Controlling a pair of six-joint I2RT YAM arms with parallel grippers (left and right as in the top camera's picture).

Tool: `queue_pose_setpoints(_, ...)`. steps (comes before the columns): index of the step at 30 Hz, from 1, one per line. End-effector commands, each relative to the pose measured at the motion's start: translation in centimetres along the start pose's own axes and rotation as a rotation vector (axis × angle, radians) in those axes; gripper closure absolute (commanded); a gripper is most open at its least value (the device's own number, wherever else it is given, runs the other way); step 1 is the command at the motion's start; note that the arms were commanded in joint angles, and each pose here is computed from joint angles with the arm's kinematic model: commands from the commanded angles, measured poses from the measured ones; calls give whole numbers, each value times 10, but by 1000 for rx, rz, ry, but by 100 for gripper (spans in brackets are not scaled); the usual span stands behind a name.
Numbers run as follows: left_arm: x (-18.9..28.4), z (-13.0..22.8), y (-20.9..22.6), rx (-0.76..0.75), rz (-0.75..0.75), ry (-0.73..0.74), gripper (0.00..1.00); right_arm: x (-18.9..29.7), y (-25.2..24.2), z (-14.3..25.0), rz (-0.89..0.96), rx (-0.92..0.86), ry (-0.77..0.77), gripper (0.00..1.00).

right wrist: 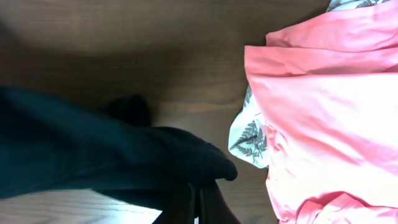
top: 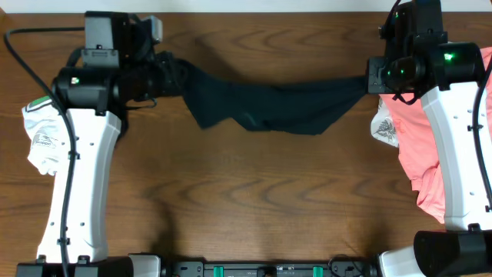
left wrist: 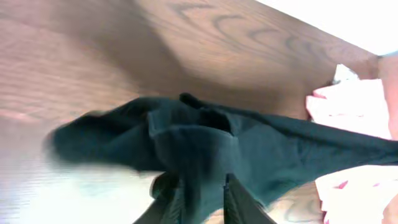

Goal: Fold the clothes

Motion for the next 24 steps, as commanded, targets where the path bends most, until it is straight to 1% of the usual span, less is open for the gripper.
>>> queue_pose_setpoints(1, 10, -8, 13, 79, -45, -48, 75, -1, -5, 1, 19, 1, 9, 99)
queue_pose_setpoints(2, 9, -9, 13, 117, -38, -51, 72, -1, -5, 1, 19, 1, 8, 99)
queue_pose_setpoints(3, 9, -10, 14, 110, -36, -51, 71, -1, -5, 1, 19, 1, 6, 99)
queue_pose_setpoints(5, 9, -9, 14, 86, -39, -47, 72, -1, -5, 0, 19, 0, 3, 99)
queue_pose_setpoints(13, 7, 4, 20, 114, -83, 35, 72, -1, -5, 0, 19, 0, 4, 99)
queue_pose_setpoints(14, 5, 6, 23, 124, -101, 51, 71, -1, -5, 0, 19, 0, 5, 99)
queue_pose_setpoints(15, 2, 8, 25, 128, -113, 67, 66, -1, -5, 0, 19, 0, 5, 99)
queue_pose_setpoints(18, -16, 14, 37, 152, -144, 123, 60, -1, -5, 0, 16, -1, 5, 99)
queue_pose_setpoints(21, -45, 23, 54, 180, -170, 189, 53, -1, -5, 0, 15, -1, 5, 99)
queue_pose_setpoints(24, -78, 36, 70, 205, -170, 266, 51, -1, -5, 0, 15, -1, 5, 99)
Point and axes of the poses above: each gripper's point midway between its finger pads, its own x axis back along the fingers, its own y axis along the line the jaws close on, z = x × y, the point moved 9 cm from there along x, back along the fingers, and after that the axes turned 6 degrees about x, right-handed, at the moved point
